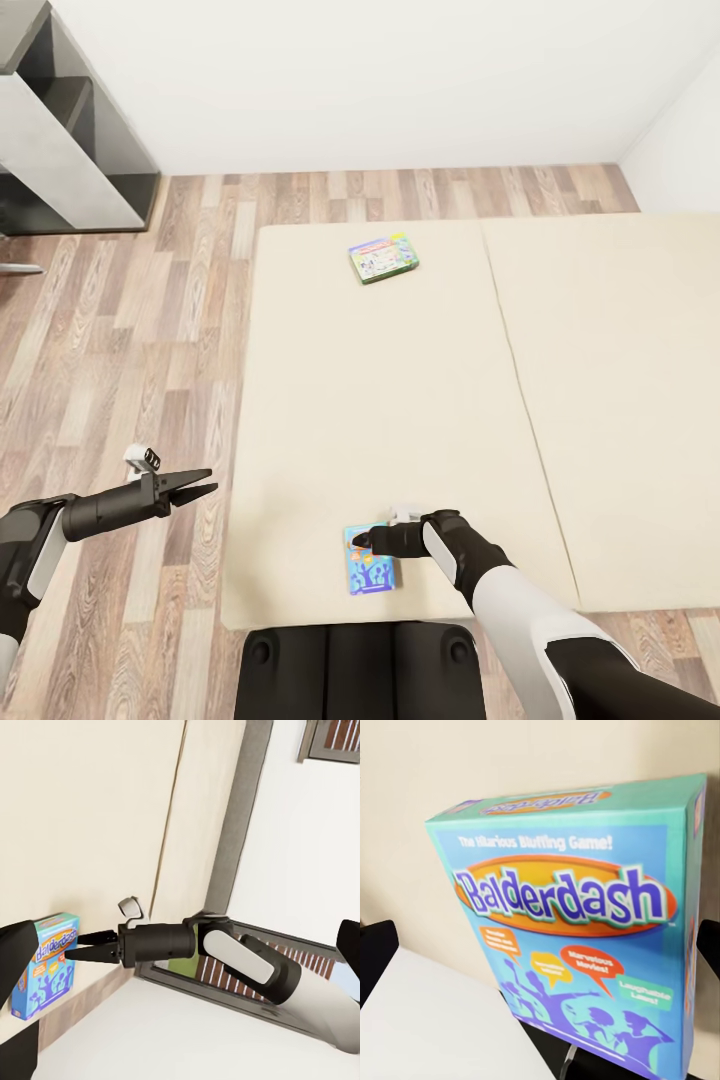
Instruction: Put all the toys in the child's room - the three board games (two on the bed and one on the table), the two jigsaw puzzles on the table, and the tennis ball on the table - inside the toy box on the table in the child's room.
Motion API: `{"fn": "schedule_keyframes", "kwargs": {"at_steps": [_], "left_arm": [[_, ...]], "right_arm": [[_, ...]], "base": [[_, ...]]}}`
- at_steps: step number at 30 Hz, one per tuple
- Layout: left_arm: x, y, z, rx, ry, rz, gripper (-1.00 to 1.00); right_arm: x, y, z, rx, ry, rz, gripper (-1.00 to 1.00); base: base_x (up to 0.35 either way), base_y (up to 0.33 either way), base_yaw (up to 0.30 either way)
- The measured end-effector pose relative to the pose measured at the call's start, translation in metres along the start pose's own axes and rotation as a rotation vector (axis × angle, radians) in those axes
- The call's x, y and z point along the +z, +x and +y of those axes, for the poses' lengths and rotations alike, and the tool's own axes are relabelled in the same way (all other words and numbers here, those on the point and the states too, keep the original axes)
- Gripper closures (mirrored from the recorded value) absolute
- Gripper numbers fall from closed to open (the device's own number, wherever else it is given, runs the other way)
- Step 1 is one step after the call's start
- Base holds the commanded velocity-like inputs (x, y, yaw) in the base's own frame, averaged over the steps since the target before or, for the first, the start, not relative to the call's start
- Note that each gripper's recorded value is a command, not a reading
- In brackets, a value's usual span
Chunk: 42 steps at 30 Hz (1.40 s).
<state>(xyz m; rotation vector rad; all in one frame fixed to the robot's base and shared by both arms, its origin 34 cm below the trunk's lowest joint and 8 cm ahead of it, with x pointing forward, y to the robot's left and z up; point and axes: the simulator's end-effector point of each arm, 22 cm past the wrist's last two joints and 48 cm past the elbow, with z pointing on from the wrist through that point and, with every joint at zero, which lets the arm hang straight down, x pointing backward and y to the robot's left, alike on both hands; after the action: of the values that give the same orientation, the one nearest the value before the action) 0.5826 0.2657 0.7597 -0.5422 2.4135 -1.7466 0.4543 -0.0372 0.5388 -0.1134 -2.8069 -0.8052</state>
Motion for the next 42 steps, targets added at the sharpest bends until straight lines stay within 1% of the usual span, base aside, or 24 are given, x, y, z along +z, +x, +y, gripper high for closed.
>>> {"fn": "schedule_keyframes", "kwargs": {"at_steps": [8,31,42], "left_arm": [[0.0001,-0.0001,-0.0002,0.0,0.001,0.0,-1.0],[0.0,-0.0002,-0.0002,0.0,0.001,0.0,-1.0],[0.0,-0.0001,-0.0002,0.0,0.001,0.0,-1.0]], "right_arm": [[0.0,0.0001,0.0,-0.001,0.0,0.0,-1.0],[0.0,0.0,0.0,0.0,0.0,0.0,-1.0],[0.0,0.0,0.0,0.0,0.0,0.0,-1.0]], "base": [[0.0,0.0,0.047],[0.0,0.0,0.001],[0.0,0.04,0.0]]}}
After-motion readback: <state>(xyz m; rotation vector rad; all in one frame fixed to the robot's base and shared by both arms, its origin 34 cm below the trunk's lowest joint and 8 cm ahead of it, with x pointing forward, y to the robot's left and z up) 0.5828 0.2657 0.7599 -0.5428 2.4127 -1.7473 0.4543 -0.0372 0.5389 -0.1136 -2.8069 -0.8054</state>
